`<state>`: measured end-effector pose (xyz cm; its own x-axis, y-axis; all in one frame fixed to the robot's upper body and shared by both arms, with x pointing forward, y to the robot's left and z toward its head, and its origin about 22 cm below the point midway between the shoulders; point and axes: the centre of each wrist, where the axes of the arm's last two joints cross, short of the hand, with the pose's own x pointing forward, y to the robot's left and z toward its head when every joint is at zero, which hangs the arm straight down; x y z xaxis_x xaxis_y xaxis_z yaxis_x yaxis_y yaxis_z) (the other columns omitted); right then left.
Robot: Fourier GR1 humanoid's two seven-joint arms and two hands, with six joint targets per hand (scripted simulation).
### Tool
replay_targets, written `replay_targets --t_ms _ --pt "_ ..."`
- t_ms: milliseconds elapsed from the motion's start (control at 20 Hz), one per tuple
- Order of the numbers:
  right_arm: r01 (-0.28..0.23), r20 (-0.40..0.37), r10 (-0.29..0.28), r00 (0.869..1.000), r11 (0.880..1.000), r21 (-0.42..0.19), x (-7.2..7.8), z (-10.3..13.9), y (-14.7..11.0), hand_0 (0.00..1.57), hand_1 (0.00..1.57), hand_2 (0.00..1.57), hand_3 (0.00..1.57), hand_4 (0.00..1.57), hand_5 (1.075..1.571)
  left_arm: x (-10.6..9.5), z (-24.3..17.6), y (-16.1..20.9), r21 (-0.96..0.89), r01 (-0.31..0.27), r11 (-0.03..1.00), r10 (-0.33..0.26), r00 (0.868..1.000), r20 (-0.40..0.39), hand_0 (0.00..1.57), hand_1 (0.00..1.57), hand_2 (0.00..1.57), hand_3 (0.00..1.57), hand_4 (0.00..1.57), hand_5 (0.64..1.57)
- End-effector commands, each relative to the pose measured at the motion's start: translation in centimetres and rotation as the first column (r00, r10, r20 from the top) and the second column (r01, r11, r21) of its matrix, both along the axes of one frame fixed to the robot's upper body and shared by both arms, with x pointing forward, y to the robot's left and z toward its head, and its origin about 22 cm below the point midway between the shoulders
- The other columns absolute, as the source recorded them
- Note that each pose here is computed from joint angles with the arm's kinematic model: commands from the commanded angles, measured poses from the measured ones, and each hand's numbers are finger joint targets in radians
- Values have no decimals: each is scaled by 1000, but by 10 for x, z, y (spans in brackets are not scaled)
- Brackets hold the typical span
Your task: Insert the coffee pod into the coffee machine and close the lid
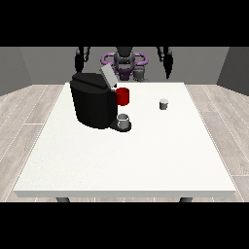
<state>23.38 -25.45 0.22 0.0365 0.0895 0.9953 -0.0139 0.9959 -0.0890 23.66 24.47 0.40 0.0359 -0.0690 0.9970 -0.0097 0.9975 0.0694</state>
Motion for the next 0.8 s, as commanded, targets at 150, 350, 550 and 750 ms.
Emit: replay_targets --t_ms 150,350,550,750 --pt "13 -52 -12 999 1000 9 -14 -19 7 0 0 0 0 128 1571 -8 -6 29 25 74 997 -76 994 81 0 0 0 0 213 1571" --pt "183 117 -190 975 981 64 1 -8 -6 0 0 0 0 109 1571 3 16 63 202 92 975 -124 980 154 0 0 0 0 0 1571" --pt "95 175 -113 978 990 107 7 7 17 0 0 0 0 145 1571 33 36 99 246 2 969 -32 993 115 0 0 0 0 0 1571" --pt "106 208 -124 970 990 93 31 31 -5 0 0 0 0 169 1571 49 32 90 250 88 964 -105 993 53 0 0 0 0 0 1571"
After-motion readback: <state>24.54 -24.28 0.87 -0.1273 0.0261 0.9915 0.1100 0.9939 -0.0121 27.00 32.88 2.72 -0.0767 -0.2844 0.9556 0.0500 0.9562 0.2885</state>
